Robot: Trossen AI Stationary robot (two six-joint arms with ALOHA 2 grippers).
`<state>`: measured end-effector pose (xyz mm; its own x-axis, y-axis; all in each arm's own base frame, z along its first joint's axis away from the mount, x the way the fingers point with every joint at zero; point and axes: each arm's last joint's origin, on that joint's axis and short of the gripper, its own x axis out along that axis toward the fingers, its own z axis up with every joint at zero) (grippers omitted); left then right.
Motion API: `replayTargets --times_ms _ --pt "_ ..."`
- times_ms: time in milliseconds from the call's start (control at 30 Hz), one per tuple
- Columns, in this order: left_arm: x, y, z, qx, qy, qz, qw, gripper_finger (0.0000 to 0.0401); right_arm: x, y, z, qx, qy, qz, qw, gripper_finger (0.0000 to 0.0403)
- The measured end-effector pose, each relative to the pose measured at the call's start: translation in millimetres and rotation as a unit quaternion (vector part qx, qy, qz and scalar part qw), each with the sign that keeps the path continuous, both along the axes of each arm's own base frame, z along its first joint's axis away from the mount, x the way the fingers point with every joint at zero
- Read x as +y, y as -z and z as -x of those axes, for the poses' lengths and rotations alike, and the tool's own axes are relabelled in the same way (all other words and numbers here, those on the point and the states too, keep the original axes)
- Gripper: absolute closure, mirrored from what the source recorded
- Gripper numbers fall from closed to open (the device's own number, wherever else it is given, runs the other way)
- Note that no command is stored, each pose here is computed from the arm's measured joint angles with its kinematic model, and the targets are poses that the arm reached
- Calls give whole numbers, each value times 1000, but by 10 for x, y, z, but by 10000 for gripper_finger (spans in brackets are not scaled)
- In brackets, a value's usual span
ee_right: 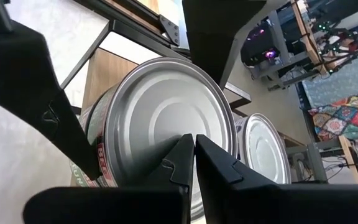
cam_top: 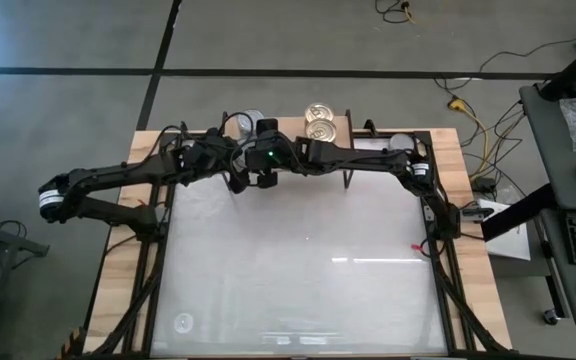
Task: Stack canned seafood by type on shelf
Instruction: Stack the green tuna can on top of the other green tuna can on the shelf
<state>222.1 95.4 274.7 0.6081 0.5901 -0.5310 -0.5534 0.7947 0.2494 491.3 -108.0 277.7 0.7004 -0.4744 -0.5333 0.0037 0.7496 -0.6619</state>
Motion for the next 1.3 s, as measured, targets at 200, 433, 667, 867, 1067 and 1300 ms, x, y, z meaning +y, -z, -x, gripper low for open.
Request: replayTargets --times_ms 200,433,667,867,1067,1300 --pt "-1 0 0 7 10 -6 1000 1 2 1 1 1 0 0 1000 390" --pt "-2 1 1 5 9 -2 1000 1 1 0 0 1 0 1 1000 390" --pt "-3 5 3 -4 -1 11 1000 1 1 -5 -3 -2 0 2 1000 390" --pt "-5 8 4 0 2 9 1000 1 1 -4 -3 -2 0 2 1000 390" --pt "-5 8 5 2 3 7 1000 1 3 -5 -4 -2 0 2 1000 390" --pt "-6 9 6 9 9 1 1000 1 3 -4 -3 -2 0 2 1000 390"
